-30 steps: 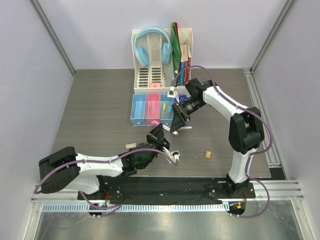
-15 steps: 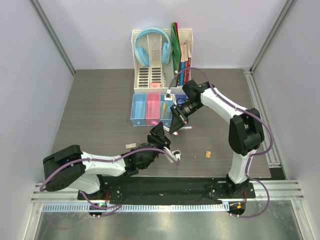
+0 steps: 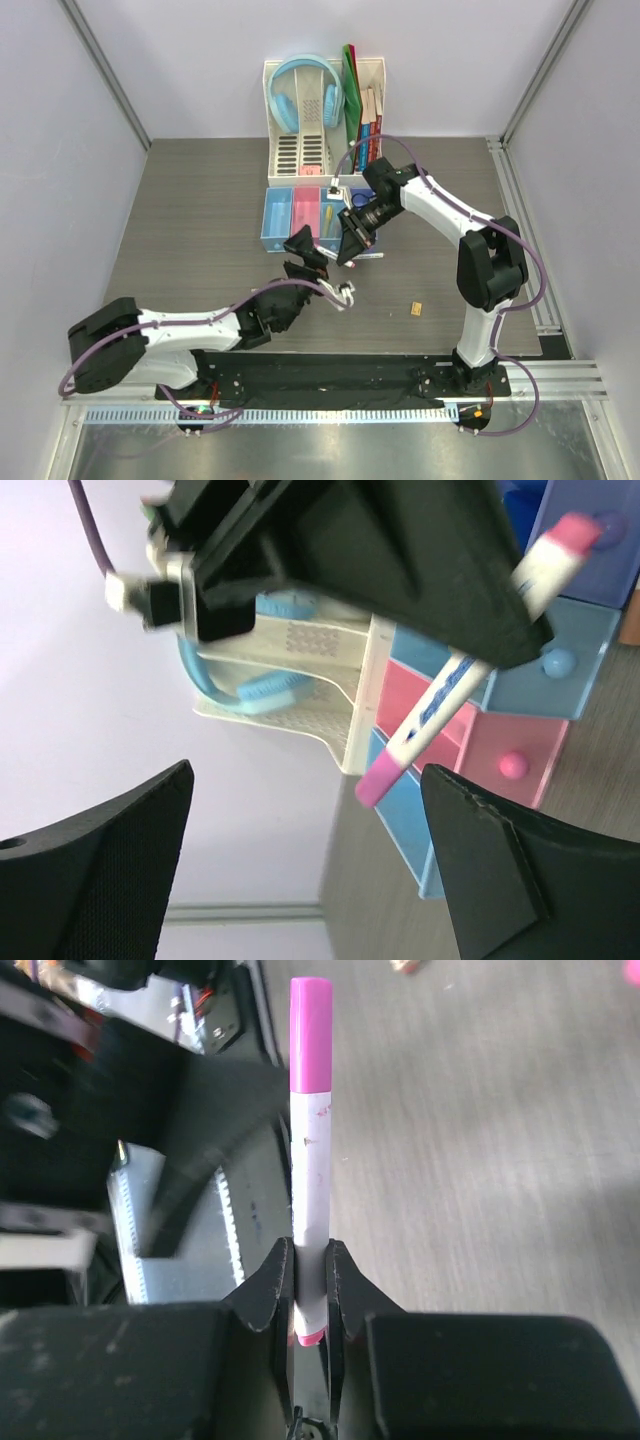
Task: Sort the stationery into containers
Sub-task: Place the pen in the storage box.
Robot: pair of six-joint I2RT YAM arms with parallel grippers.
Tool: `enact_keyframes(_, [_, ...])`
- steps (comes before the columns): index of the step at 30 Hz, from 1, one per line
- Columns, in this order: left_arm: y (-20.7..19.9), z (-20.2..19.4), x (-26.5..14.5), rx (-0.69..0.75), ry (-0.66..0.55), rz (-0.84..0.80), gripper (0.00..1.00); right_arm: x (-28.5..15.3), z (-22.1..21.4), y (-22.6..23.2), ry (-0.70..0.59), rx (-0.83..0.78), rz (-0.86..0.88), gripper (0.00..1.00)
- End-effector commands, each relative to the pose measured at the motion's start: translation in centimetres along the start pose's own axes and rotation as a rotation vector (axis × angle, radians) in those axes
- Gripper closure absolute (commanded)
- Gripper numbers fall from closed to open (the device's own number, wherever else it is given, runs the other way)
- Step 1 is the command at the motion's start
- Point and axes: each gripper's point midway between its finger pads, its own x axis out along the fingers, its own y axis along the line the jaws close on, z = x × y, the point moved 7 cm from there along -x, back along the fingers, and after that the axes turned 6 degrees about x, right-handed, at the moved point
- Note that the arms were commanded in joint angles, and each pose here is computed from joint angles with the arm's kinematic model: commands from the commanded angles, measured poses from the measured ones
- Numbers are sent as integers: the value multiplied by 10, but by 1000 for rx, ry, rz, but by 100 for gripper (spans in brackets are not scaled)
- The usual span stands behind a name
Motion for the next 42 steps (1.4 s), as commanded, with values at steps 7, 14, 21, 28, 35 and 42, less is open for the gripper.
enact_keyframes(7, [25,-77,-29,-436,201,-140,11,-11,73,-27,-215,-13,-353,99])
enact_keyframes(14, [-8,-101,-42,-558,270,-406,11,0,116,-60,-341,43,-560,99])
enact_keyframes(21, [-33,-116,-50,-677,359,-515,10,5,160,-83,-483,102,-654,99])
enact_keyframes(28, [-27,-119,-58,-726,365,-499,10,3,188,-91,-673,145,-681,99])
enact_keyframes(35, [-23,-126,-61,-716,386,-484,10,17,165,-92,-729,214,-699,99])
enact_keyframes(42, [-21,-126,-59,-730,377,-487,10,43,147,-71,-693,181,-690,99])
